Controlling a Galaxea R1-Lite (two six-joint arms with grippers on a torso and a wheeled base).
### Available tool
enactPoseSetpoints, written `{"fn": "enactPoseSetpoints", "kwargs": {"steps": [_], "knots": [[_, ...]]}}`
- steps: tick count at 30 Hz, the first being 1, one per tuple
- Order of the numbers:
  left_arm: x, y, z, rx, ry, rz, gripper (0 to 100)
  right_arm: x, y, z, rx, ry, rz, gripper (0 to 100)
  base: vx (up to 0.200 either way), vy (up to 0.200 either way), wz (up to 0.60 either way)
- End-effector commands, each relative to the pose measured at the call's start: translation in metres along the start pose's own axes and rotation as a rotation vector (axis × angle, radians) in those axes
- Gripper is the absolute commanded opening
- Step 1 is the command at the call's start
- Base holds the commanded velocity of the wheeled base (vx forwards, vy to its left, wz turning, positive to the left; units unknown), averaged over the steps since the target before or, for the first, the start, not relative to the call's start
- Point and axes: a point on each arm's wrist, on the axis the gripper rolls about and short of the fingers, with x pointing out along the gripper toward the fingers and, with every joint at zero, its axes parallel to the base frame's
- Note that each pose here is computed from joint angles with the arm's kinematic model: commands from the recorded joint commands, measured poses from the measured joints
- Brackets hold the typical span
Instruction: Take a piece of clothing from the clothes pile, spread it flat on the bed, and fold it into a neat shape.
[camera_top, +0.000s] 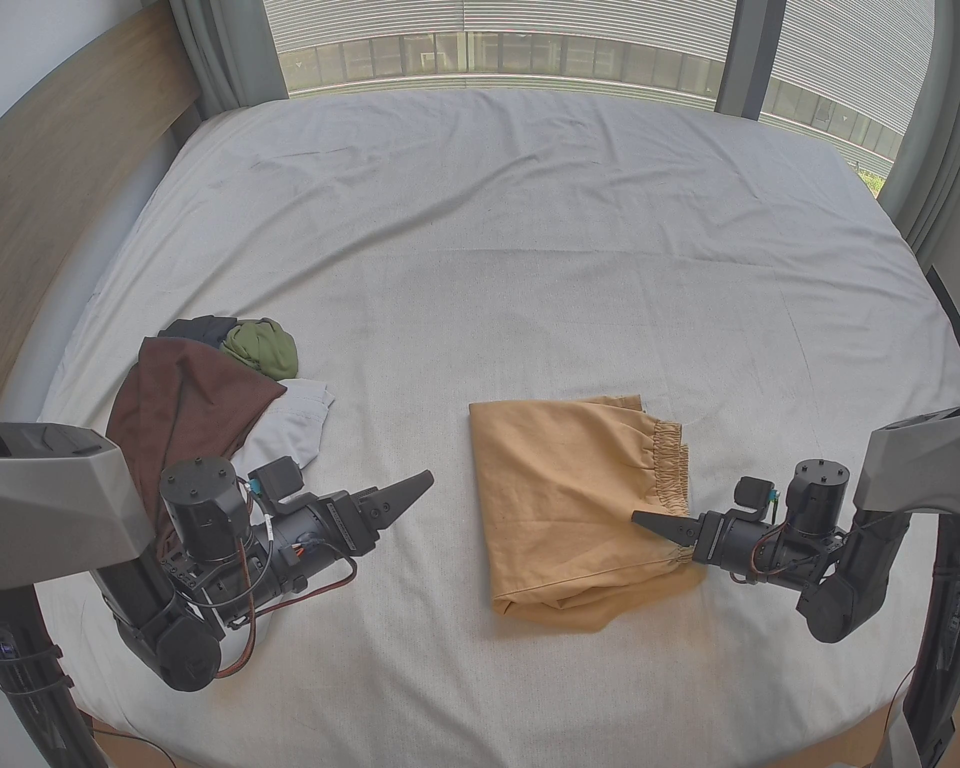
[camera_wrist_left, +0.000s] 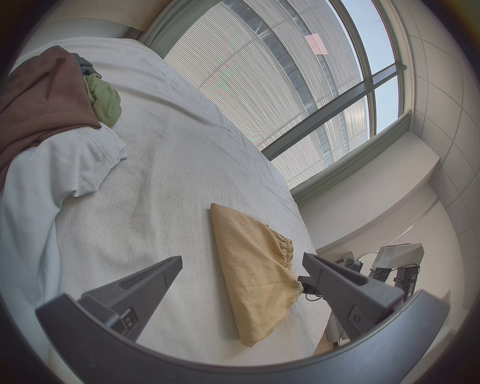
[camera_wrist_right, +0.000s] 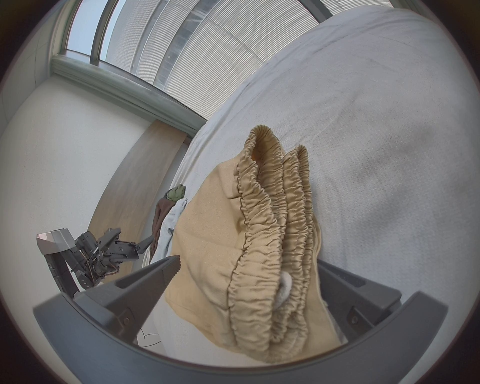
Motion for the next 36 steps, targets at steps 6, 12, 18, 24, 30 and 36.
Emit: {"fn": "enactPoseSetpoints", "kwargs": {"steps": [6,12,18,24,30,36], "knots": [[0.000,0.000,0.000,0.000,0.000,-0.001,100,0.013,-0.008,-0.022,0.033,0.076,0.018,100,0.000,0.000,0.00],[-0.001,0.000,0.000,0.000,-0.002,0.002,100,0.019,-0.005,-0.017,0.022,0.064,0.043,100,0.000,0.000,0.00],[-0.001,0.001,0.001,-0.001,-0.003,0.003,100,0.020,-0.003,-0.017,0.018,0.062,0.051,100,0.000,0.000,0.00],[-0.001,0.000,0.001,0.000,-0.004,0.000,100,0.022,-0.001,-0.019,0.019,0.073,0.056,0,0.000,0.000,0.00],[-0.001,0.000,0.003,0.001,-0.010,0.000,100,0.021,0.008,-0.020,0.015,0.081,0.077,0,0.000,0.000,0.00],[-0.003,-0.001,0.006,0.004,-0.021,-0.002,100,0.016,0.053,-0.011,-0.024,0.062,0.185,0,0.000,0.000,0.00]]}}
